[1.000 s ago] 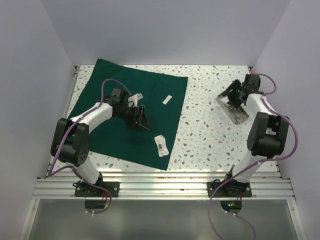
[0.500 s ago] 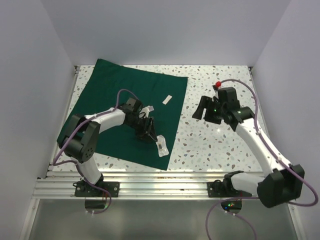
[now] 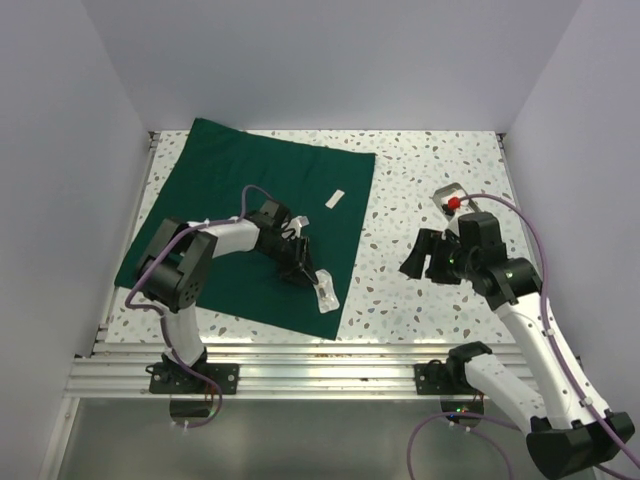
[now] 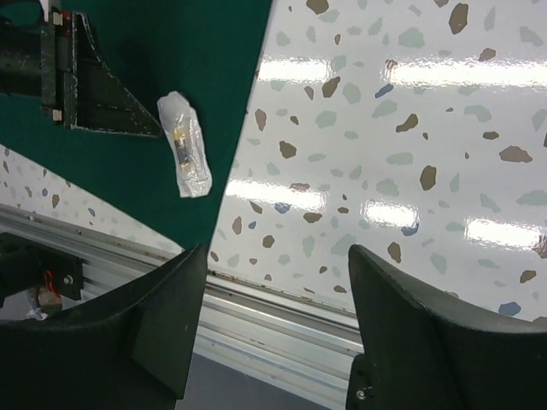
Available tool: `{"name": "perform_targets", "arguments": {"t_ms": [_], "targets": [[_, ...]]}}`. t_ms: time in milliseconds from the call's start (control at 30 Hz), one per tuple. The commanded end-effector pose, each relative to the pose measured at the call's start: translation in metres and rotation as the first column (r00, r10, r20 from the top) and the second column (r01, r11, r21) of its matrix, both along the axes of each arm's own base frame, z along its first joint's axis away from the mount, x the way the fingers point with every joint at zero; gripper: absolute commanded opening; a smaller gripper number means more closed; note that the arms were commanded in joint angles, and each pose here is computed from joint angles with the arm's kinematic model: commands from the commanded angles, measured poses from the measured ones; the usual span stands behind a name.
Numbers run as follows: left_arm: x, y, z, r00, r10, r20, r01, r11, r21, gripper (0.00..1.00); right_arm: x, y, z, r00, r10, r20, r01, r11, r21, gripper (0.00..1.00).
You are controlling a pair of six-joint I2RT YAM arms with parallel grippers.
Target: Prepare the surgical pack
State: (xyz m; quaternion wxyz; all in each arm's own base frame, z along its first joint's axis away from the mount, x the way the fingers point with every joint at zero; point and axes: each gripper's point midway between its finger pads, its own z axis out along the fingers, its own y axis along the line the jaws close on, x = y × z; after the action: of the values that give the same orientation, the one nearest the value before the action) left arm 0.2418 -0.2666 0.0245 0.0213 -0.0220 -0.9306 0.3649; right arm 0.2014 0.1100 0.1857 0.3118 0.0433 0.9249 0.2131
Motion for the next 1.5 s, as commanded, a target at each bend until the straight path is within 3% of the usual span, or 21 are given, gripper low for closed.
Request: {"name": "perform_targets", "arguments": {"t_ms": [0, 300, 700, 767, 900, 1000, 1333, 1467], "targets": [[0.016, -0.007, -0.004, 0.999, 0.039, 0.037, -0.039, 0.999, 0.004, 0.4, -0.01, -0.001, 0.001, 0.999, 0.045, -0.005, -0.046, 0.999, -0.015, 0.7], [0.031, -0.013, 0.004, 0.994, 0.098, 0.047, -0.098, 0.995, 0.004, 0.3, -0.009, 0.006, 0.004, 0.998, 0.065, -0.009, -0.065, 0.998, 0.013, 0.7], [0.045, -0.019, 0.001, 0.99, 0.139, 0.013, -0.139, 0.99, 0.028, 0.34, -0.005, 0.01, 0.001, 0.997, 0.081, -0.017, -0.081, 0.996, 0.027, 0.69], [0.047, -0.02, 0.0, 0.992, 0.127, 0.017, -0.128, 0.991, 0.027, 0.32, -0.006, 0.012, -0.002, 0.995, 0.098, -0.028, -0.097, 0.995, 0.026, 0.69], [0.046, -0.025, 0.002, 0.994, 0.109, 0.01, -0.109, 0.994, -0.01, 0.17, -0.007, 0.019, -0.013, 0.986, 0.149, -0.074, -0.146, 0.988, 0.04, 0.69], [0.047, -0.03, 0.009, 0.995, 0.097, 0.026, -0.096, 0.994, -0.055, 0.0, -0.007, 0.032, -0.018, 0.971, 0.22, -0.095, -0.212, 0.973, 0.092, 0.71], [0.047, -0.034, 0.055, 0.988, 0.091, 0.126, -0.072, 0.986, -0.151, 0.0, 0.015, 0.085, -0.029, 0.934, 0.354, -0.047, -0.331, 0.908, 0.257, 0.76], [0.046, -0.037, 0.068, 0.986, 0.126, 0.11, -0.104, 0.977, -0.184, 0.0, 0.017, 0.099, -0.045, 0.922, 0.386, -0.033, -0.371, 0.905, 0.207, 0.89]]}}
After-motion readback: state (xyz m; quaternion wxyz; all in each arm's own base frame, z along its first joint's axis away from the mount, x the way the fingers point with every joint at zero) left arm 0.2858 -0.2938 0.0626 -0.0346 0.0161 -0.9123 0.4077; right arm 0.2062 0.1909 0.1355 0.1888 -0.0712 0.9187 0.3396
